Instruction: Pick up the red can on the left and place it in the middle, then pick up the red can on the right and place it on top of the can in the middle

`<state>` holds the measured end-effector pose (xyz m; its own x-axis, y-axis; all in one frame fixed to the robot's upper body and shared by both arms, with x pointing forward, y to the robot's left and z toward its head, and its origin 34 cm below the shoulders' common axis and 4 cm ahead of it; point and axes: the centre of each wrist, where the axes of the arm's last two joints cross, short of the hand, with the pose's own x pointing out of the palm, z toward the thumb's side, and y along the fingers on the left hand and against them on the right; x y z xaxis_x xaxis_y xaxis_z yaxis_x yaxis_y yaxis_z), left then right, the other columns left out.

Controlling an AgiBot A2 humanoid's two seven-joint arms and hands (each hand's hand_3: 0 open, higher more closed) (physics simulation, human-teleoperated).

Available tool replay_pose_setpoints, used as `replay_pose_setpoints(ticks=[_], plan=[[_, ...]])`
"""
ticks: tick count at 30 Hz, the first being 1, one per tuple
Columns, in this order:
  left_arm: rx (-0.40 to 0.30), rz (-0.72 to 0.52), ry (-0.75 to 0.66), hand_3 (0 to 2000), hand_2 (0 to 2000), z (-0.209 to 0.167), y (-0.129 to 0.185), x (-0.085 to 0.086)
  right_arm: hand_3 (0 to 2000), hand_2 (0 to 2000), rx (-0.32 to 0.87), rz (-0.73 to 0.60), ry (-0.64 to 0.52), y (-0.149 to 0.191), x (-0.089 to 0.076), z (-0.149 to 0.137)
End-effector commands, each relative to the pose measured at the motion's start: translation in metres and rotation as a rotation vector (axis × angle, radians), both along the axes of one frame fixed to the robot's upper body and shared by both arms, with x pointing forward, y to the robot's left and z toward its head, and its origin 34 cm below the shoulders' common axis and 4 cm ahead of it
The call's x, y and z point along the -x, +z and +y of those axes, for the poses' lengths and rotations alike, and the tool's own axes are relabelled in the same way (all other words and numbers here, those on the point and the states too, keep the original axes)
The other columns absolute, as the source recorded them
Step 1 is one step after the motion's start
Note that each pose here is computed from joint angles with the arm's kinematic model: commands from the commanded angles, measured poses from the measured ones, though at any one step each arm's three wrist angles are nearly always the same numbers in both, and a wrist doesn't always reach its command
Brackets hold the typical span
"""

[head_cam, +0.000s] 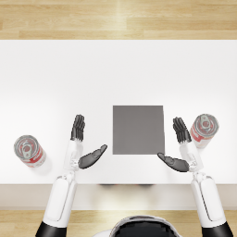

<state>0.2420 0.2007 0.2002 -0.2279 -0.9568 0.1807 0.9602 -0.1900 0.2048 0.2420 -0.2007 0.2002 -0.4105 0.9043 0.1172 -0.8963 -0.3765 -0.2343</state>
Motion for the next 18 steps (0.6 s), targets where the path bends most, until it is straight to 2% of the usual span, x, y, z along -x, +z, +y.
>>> replay_pose_setpoints(ticks=[1,2,6,13,15,18], plan=[[-0.007,0.024,-0.021,0,0,-0.006,-0.006,-0.001,0,0,0.000,0.000,0.000,0.000,0.000,0.000],[0.000,-0.022,-0.037,0,0,-0.005,-0.003,-0.001,0,0,0.007,0.024,0.021,-0.006,-0.001,0.006],[0.031,-0.144,-0.011,0,0,0.010,0.012,-0.003,0,0,-0.077,-0.097,-0.095,0.012,0.000,-0.002],[-0.230,-0.327,0.227,0,0,0.045,0.037,0.014,0,0,0.143,-0.306,-0.325,0.037,0.003,-0.024],[-0.270,-0.356,0.301,0,0,0.055,0.042,0.024,0,0,0.185,-0.337,-0.365,0.041,0.005,-0.028],[-0.282,-0.382,0.423,0,0,0.074,0.048,0.037,0,0,0.210,-0.354,-0.416,0.043,0.006,-0.037]])
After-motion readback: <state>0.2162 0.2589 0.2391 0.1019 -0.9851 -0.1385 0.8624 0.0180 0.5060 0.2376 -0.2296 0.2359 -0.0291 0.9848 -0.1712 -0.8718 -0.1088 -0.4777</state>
